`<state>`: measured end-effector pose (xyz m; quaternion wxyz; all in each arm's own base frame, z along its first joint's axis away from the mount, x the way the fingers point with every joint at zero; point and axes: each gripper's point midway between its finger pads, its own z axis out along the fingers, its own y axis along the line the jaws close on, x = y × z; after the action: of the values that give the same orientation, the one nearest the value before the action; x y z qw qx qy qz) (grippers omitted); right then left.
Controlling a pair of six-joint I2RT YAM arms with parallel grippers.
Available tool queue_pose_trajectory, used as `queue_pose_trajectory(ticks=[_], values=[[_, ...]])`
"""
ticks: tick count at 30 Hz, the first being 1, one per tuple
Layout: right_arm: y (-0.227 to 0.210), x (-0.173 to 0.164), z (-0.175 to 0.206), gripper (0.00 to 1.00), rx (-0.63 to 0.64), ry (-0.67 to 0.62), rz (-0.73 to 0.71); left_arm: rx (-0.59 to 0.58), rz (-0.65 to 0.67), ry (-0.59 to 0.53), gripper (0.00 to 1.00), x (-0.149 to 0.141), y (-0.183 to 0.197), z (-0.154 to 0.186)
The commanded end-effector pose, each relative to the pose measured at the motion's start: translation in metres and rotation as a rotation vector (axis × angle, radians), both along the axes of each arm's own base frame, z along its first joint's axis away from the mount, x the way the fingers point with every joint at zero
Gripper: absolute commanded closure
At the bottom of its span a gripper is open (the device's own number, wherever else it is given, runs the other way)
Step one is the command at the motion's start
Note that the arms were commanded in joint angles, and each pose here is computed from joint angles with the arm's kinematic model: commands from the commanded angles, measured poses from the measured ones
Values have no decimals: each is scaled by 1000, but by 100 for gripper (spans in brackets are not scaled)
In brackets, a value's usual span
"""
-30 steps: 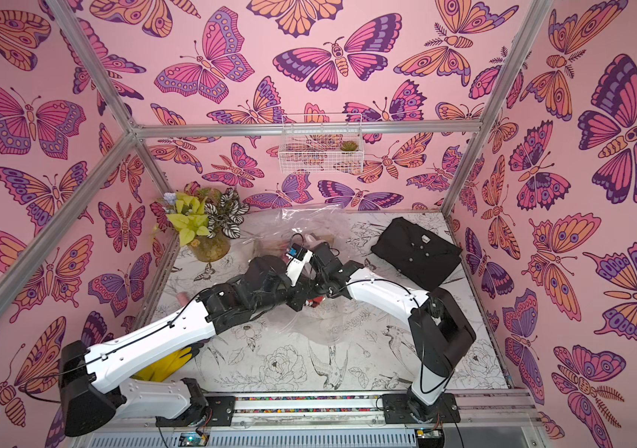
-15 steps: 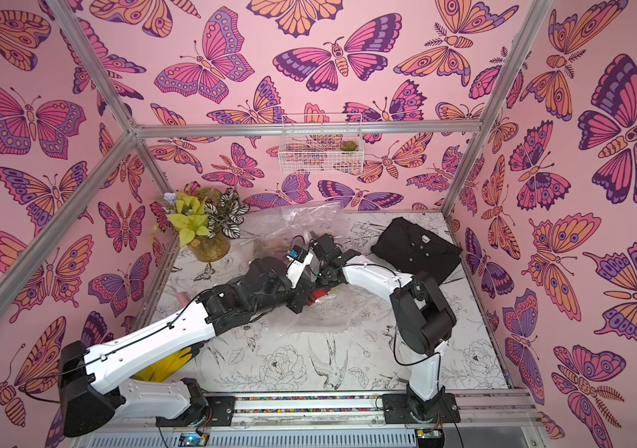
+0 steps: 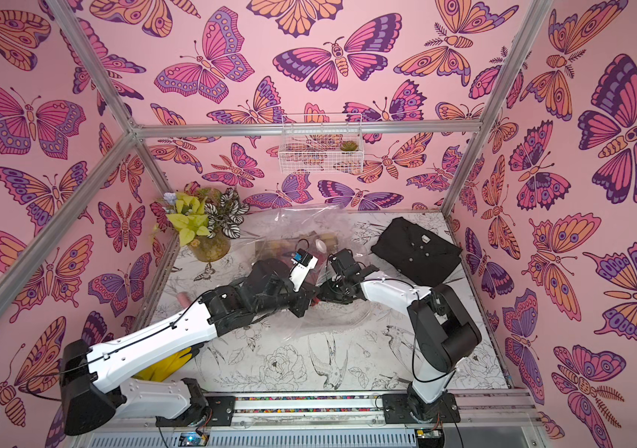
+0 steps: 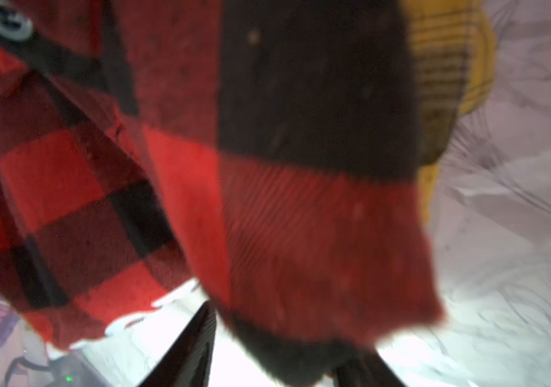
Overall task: Place the folded shirt into the vacuum bag
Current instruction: Place the shirt in the vacuum bag.
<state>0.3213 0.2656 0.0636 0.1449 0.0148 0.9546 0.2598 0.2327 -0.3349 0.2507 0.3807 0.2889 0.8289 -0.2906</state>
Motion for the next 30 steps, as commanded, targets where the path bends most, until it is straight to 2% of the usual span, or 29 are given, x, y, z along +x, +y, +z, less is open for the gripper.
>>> queue_pose_trajectory(ticks=[1,2,4,8,11,15,18,21,23,26,30], values=[[13,33,9,71,84,-64,-116,-6,-27,11,100,-6,-3,-4],[17,38,17,83,89,-94,-98,-6,-27,11,100,-6,-3,-5],[21,46,41,99,52,-180,-44,-8,-32,14,100,-7,-3,-5],[0,66,94,100,-25,-370,-58,-13,-36,16,100,-9,-2,-4],[-23,84,107,100,0,-413,-143,-14,-38,18,100,-10,-2,-3],[-43,109,80,100,-5,-407,-239,-15,-40,19,100,-11,-2,-3],[-53,114,32,100,-77,-275,-290,-14,-43,21,100,-11,-2,-4],[-61,112,12,100,-98,-237,-338,-13,-50,24,100,-11,-4,-4],[-64,108,14,90,-106,-230,-338,-14,-55,28,100,-12,-4,-4],[-64,97,23,61,-112,-185,-303,-12,-64,32,100,-13,-6,-5],[-63,68,33,33,-37,-108,-314,-13,-80,36,100,-14,-10,-5]])
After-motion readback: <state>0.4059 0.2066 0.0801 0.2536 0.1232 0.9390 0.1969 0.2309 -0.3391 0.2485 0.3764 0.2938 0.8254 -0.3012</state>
